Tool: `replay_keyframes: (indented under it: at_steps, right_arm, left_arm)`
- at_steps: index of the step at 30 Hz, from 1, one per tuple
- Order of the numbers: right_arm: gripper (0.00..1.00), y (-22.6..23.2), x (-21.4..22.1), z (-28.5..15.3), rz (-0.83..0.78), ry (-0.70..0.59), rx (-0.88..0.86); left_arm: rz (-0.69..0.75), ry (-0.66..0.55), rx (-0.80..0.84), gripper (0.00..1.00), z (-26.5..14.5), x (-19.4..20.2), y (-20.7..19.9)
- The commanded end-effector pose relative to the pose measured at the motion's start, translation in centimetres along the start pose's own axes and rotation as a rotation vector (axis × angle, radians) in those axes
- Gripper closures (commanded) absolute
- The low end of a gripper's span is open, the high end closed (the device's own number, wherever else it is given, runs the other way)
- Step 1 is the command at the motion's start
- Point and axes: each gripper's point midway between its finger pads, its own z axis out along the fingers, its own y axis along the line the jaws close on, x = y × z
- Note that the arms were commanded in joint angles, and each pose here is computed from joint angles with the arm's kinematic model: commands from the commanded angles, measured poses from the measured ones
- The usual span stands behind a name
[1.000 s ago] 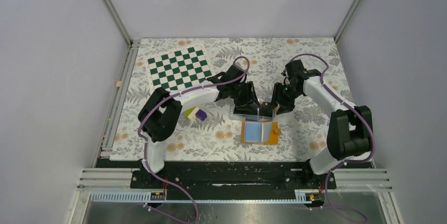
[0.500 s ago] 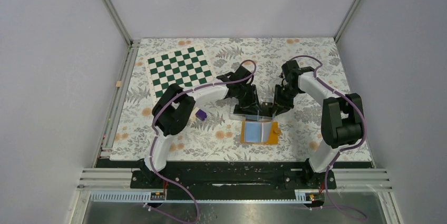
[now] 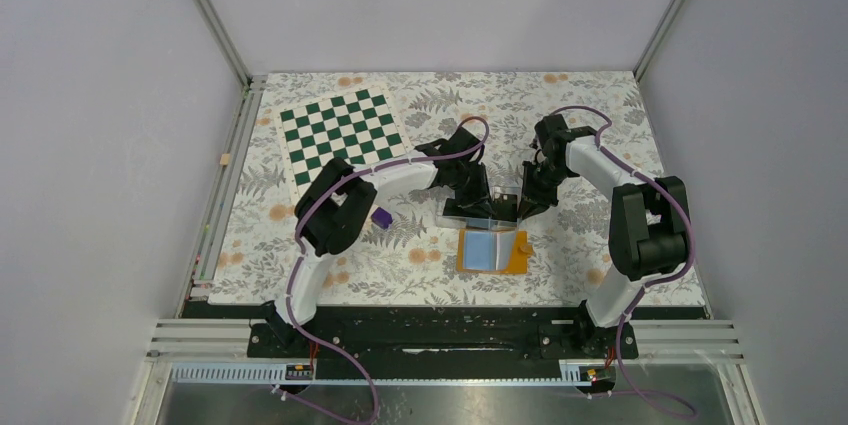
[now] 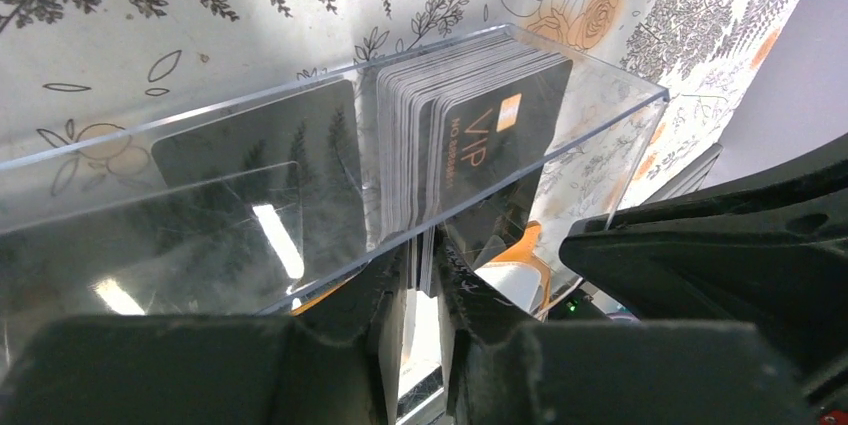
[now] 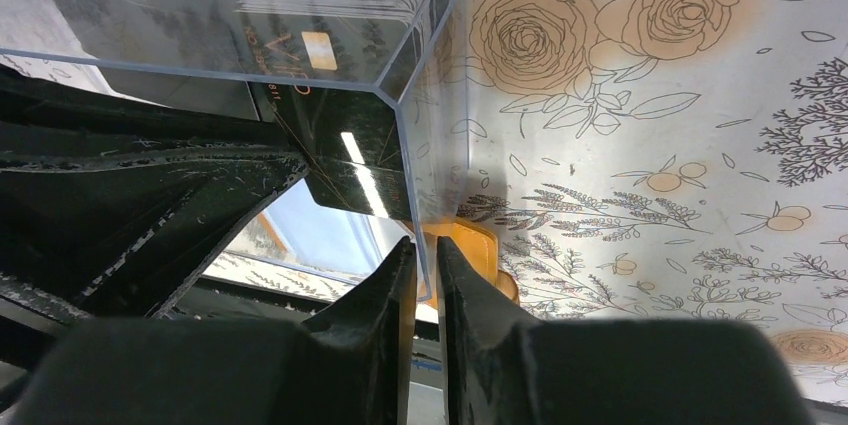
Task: Put the credit cards into the card holder
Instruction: Pick up the credit card from the storage box.
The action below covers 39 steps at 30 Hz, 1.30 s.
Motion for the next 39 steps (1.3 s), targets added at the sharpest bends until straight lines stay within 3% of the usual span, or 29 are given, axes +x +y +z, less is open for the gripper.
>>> replay_keyframes:
  at_steps: [1, 8, 39]
  right_arm:
    - [0.81, 0.3, -0.1, -0.5, -0.008, 0.009, -0.011]
    - [0.81, 0.3, 0.0, -0.3, -0.009, 0.022, -0.015]
    - [0.82, 0.7, 0.1, -0.5, -0.013, 0.032, -0.036]
  left_arm:
    - [0.033, -0.014, 0.078, 0.86, -0.4, -0.7, -2.7]
    - [0.048, -0.018, 0.104, 0.94, -0.5, -0.7, -3.5]
    - [0.138, -0.110, 0.188, 0.88, -3.3, -1.5, -6.8]
